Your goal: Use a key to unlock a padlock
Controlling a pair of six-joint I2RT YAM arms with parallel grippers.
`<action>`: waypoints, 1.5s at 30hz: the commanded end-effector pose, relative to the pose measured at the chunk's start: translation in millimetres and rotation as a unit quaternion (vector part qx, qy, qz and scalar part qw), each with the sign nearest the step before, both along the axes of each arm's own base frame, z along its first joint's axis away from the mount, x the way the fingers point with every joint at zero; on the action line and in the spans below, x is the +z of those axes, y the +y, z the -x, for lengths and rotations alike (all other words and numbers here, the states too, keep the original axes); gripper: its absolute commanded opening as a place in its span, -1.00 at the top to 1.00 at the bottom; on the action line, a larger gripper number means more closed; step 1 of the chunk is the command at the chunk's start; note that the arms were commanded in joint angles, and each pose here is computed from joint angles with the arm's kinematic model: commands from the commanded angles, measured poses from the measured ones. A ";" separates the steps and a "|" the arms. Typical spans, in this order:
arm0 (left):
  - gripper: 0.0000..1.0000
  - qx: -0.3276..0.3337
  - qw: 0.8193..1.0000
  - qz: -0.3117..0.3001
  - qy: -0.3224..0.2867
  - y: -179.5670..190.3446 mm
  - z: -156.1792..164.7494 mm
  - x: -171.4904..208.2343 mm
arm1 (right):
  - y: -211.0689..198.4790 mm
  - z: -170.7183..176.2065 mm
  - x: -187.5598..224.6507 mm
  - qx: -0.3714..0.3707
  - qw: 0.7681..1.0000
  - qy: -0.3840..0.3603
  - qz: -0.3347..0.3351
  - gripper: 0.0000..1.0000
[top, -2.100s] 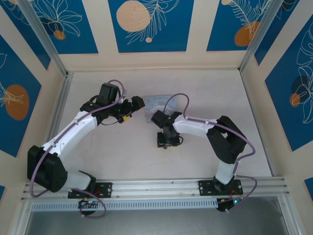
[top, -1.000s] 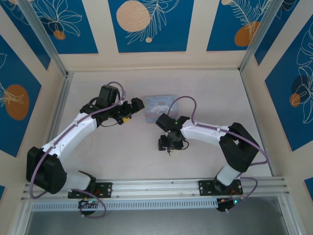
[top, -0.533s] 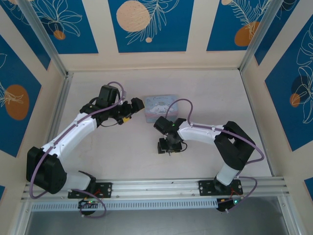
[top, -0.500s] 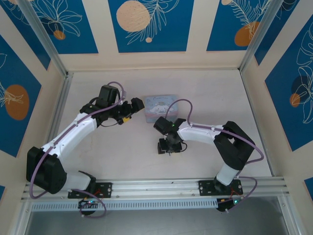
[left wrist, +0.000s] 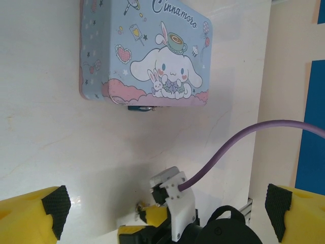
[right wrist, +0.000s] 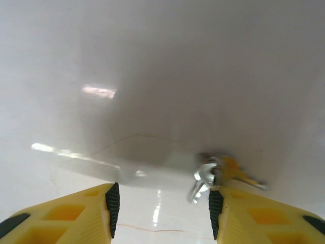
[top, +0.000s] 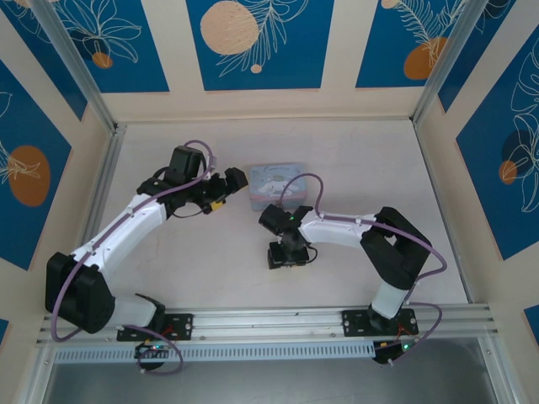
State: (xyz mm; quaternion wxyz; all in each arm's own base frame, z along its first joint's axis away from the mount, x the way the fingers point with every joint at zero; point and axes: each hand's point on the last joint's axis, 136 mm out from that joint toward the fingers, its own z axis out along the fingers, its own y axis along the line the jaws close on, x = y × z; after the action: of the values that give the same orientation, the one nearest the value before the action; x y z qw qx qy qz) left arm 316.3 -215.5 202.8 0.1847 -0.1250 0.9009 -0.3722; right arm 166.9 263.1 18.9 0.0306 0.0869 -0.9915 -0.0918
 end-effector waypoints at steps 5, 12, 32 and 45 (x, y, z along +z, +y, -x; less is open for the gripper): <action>-1.00 0.020 1.000 -0.003 -0.013 13.2 -3.6 10.2 | 61.1 -7.0 37.8 0.053 0.989 -0.025 -0.136 -0.05; -1.00 0.026 0.999 -0.001 -0.018 17.6 -4.6 14.7 | 26.6 -19.3 35.6 0.030 0.995 -0.053 -0.084 -0.04; -1.00 0.020 1.000 0.001 -0.010 17.3 -0.2 13.4 | -1.7 -47.8 9.6 0.054 0.996 -0.058 -0.028 -0.13; -1.00 0.022 1.000 0.001 -0.007 15.5 -4.4 10.1 | -10.5 5.6 0.8 0.060 0.997 -0.004 -0.039 -0.06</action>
State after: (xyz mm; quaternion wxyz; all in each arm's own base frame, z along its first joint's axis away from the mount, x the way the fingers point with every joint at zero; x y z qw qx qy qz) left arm 317.5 -201.8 210.0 0.1973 -0.1396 0.8979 -0.3679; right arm 187.5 256.6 19.2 -0.0057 0.1484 -0.9813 -0.1223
